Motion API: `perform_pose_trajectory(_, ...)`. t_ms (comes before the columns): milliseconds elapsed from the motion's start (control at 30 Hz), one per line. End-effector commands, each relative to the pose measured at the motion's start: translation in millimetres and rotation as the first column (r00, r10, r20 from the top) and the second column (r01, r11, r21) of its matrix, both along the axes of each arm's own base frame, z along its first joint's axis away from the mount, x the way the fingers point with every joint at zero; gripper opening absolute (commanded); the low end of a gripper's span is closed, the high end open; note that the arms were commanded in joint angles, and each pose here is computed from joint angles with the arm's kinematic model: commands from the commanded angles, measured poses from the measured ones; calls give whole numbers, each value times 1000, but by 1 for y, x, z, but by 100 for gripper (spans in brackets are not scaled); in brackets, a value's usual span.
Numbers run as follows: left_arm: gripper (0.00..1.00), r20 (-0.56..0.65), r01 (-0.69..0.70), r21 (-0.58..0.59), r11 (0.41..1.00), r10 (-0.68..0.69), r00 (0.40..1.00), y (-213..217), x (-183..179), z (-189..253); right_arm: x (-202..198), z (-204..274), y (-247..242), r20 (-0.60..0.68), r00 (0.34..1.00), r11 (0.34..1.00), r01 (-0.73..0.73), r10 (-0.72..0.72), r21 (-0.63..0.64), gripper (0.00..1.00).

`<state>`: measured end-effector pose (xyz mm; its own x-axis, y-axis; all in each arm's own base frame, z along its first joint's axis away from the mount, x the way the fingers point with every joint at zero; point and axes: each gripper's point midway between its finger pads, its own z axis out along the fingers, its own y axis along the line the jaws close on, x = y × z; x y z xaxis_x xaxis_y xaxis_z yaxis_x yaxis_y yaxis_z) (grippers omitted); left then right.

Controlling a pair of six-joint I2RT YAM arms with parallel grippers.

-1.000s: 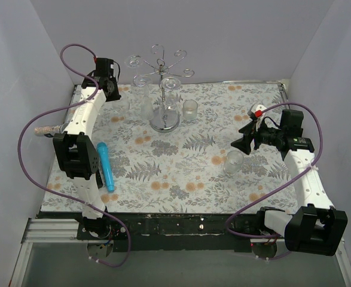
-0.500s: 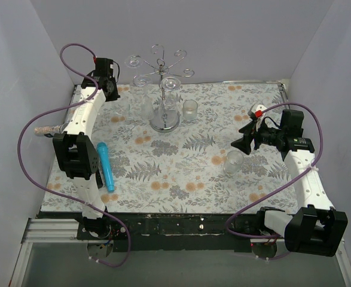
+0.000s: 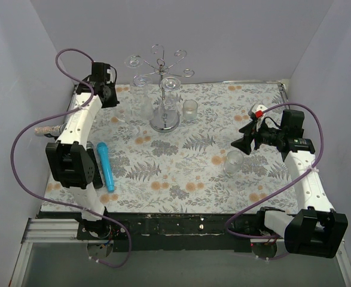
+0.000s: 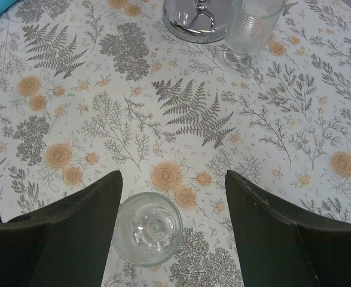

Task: Place the wine glass upside down on the wine glass rack
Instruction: Pick up the wine glass at the center of the board.

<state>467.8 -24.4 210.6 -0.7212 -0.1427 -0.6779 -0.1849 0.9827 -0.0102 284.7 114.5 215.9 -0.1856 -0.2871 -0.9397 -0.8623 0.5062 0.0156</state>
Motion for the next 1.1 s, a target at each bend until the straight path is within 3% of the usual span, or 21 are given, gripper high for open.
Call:
perform_pose_trajectory(0,0,122,41,-65,997,-33,992,-11,-24,53,-4,7,3,27,999,1000,-19,19,21,77)
perform_pose_trajectory(267,0,127,118,-140,983,-100,987,-27,-64,58,-9,10,8,6,998,998,-55,55,42,77)
perform_pose_trajectory(533,0,108,190,-220,957,-169,980,-48,-106,53,-25,15,29,-37,983,983,-181,181,23,77)
perform_pose_trajectory(767,0,132,245,-289,926,-215,968,-70,-134,62,-55,12,78,-60,938,940,-342,340,-21,77)
perform_pose_trajectory(1067,0,165,300,-395,868,-255,953,-100,-167,70,-88,1,119,-138,869,878,-479,476,11,77)
